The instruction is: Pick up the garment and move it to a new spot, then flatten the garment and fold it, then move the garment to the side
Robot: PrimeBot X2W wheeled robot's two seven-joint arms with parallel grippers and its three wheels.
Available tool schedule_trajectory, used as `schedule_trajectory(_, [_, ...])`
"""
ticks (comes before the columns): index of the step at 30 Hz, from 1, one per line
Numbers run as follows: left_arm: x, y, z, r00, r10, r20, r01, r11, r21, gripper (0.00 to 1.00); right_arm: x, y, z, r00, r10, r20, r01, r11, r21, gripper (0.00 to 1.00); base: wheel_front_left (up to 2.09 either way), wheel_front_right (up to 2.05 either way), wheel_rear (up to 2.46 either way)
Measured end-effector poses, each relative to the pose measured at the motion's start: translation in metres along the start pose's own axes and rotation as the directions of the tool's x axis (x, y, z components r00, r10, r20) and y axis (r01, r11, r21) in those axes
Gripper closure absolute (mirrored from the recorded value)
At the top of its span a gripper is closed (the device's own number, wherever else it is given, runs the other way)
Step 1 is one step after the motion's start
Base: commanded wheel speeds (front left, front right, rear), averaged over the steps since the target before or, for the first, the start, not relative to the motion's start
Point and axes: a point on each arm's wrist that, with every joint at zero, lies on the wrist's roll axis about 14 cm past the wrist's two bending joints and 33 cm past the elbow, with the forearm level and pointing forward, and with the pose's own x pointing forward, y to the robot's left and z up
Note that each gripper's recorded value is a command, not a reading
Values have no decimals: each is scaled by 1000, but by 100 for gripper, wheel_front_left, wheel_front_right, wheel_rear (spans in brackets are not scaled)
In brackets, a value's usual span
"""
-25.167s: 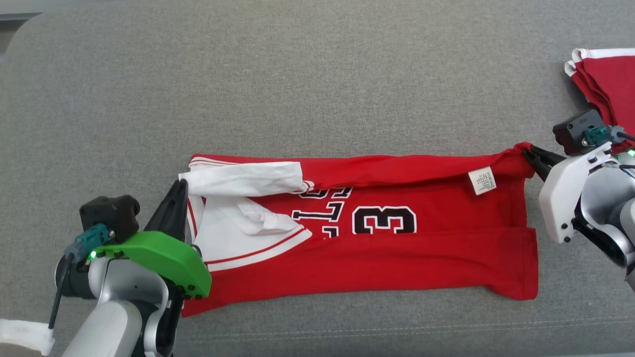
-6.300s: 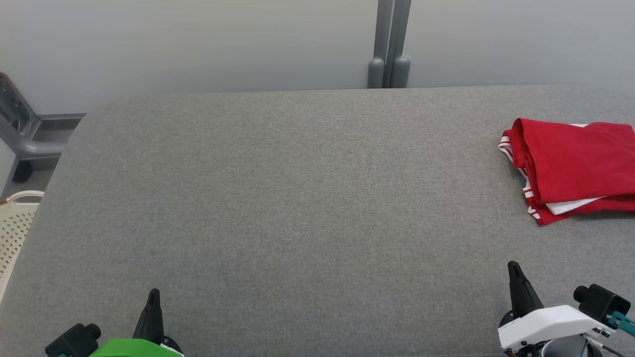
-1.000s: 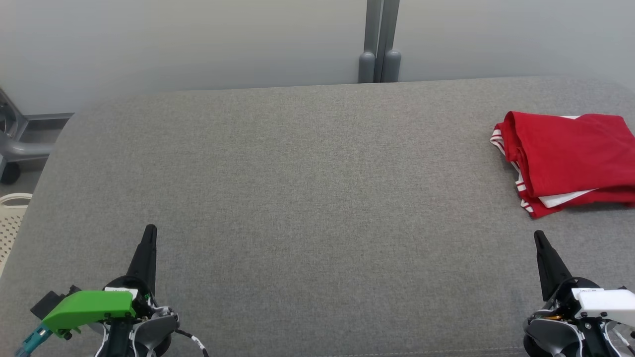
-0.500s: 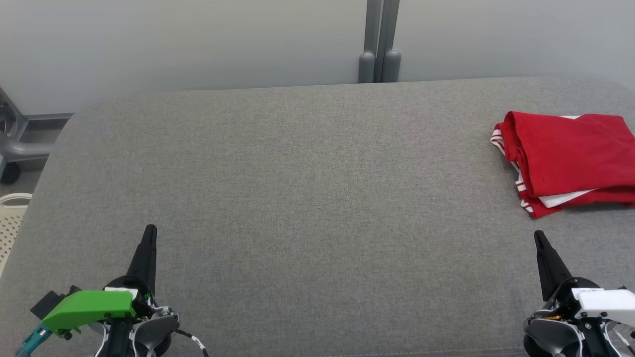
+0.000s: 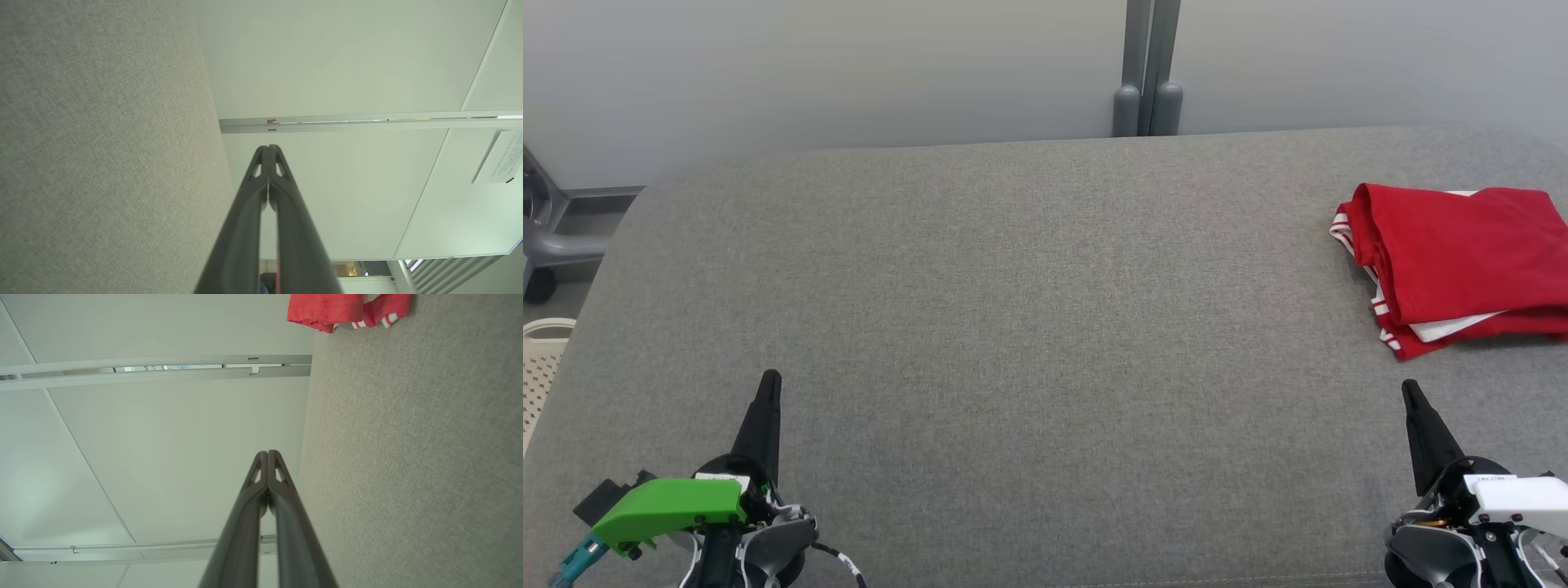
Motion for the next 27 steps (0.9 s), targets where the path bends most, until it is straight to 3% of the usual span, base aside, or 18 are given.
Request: schedule_trajectory(27, [0, 0, 0, 1000, 0, 0, 0, 1000, 0, 100, 0, 0, 0, 1000, 0, 0, 0, 1000, 0, 100, 0, 0, 0])
